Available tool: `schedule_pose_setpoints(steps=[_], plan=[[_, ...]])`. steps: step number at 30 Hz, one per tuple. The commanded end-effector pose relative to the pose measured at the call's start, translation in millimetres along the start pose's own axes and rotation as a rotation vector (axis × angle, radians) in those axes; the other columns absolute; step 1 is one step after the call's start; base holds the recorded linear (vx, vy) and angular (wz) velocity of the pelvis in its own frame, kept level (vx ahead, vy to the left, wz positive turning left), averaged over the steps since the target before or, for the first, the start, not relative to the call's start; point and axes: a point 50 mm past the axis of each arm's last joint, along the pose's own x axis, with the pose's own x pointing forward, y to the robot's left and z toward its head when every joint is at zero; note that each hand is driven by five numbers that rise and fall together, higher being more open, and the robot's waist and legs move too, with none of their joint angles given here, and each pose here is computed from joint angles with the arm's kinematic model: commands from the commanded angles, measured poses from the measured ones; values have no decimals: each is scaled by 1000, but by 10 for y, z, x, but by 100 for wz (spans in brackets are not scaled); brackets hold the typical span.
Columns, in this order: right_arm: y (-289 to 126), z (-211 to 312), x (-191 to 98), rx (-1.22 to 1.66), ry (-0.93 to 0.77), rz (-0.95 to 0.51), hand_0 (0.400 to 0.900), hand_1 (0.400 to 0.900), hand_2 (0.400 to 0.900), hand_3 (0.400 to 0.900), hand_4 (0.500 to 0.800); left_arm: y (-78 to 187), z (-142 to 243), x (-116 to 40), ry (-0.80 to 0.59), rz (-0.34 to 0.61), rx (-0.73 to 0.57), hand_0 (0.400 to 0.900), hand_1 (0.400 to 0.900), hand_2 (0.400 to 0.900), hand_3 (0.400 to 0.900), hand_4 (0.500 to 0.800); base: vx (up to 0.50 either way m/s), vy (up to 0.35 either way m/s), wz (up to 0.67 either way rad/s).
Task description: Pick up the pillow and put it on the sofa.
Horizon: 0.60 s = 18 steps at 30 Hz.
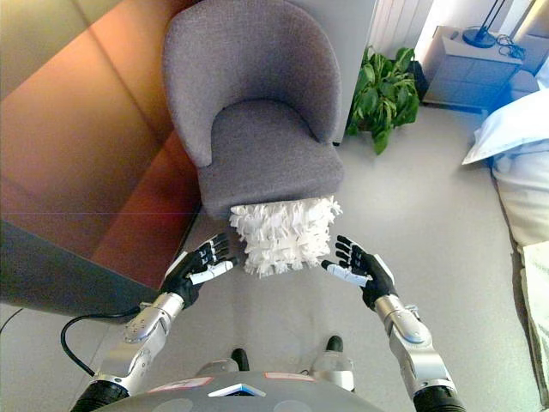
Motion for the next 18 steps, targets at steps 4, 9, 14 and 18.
schedule_pose_setpoints(steps=[4,9,14,18], plan=[[-44,482,70,-65,-225,34,900,900,900,900,800,-6,383,98,-192,-44,32,900,900,900,900,800,14,-6,-3],[-47,473,57,-68,-221,36,900,900,900,900,800,12,368,78,-186,-37,32,900,900,900,900,800,0,0,0],[-57,486,56,-69,-225,31,900,900,900,900,800,30,347,73,-178,-24,24,900,900,900,900,800,17,-41,-1],[-58,508,61,-69,-234,35,900,900,900,900,800,10,378,85,-185,-45,36,900,900,900,900,800,8,-50,-2]])
